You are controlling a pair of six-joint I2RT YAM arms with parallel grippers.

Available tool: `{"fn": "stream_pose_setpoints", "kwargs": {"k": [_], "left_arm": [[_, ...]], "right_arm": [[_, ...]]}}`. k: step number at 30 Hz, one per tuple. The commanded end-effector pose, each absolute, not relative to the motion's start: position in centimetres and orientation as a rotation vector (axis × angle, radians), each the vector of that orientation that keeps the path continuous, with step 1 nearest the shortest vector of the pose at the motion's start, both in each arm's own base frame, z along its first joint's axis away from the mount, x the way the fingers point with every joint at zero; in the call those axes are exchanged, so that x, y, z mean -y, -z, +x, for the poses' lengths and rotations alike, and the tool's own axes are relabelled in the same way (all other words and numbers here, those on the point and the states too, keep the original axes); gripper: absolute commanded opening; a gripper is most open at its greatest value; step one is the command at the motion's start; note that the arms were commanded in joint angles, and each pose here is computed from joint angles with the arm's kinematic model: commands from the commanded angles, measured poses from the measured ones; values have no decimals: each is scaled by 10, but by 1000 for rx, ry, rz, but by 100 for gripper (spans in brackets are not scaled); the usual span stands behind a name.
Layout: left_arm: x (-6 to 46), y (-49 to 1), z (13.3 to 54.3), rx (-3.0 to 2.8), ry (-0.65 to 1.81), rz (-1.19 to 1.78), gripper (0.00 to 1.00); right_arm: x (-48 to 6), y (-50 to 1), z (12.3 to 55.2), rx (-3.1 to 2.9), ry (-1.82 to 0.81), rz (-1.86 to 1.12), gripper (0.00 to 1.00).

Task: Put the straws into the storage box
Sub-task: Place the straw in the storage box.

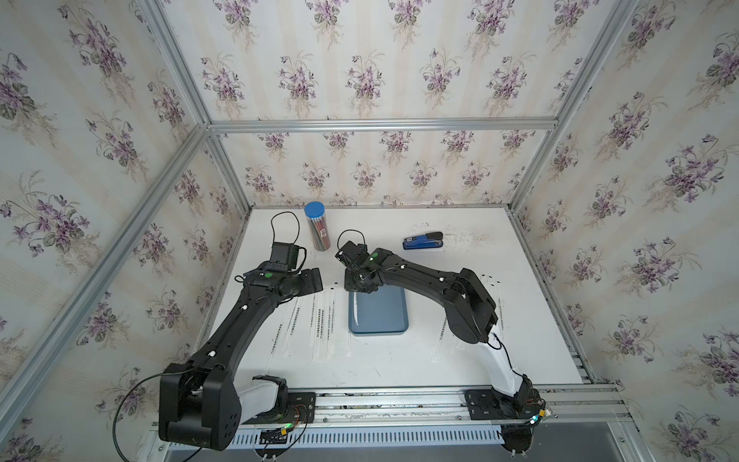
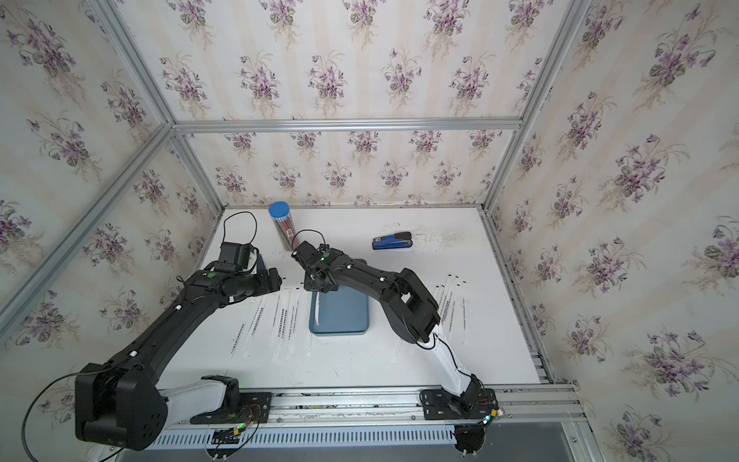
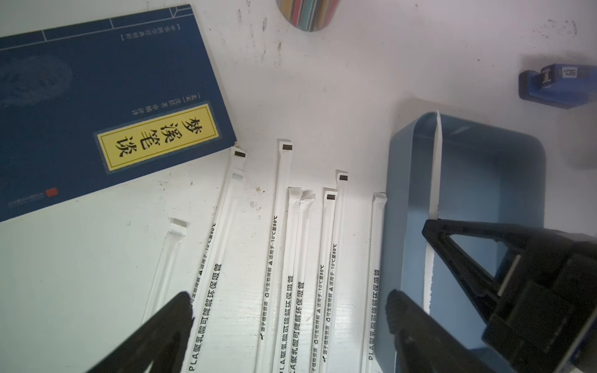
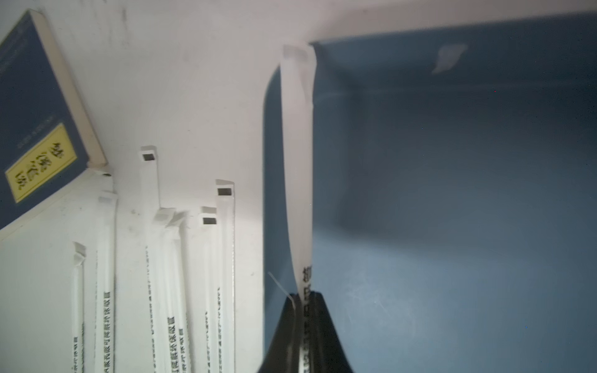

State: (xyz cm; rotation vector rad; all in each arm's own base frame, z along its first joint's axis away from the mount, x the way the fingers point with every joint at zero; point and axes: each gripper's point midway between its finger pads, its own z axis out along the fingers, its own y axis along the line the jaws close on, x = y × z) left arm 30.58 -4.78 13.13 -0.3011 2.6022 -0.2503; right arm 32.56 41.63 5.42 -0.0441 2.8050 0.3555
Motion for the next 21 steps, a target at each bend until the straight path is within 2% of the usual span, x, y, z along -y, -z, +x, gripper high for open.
{"fn": "stream_pose_setpoints", "kwargs": {"k": [1, 15, 18, 21], "left_arm": [[46, -131, 298, -2618, 268, -314, 93], [47, -132, 297, -2610, 305, -333, 91], [49, -132, 298, -2605, 322, -329, 91], [49, -134, 299, -2605, 318, -325, 91]], "right_arm": [[-415, -42, 325, -2809, -354, 22, 11], [-415, -9, 322, -2856, -273, -60, 14], [-414, -12, 322, -2851, -265, -65, 17], [-412, -14, 322, -2851, -257, -68, 25]]}}
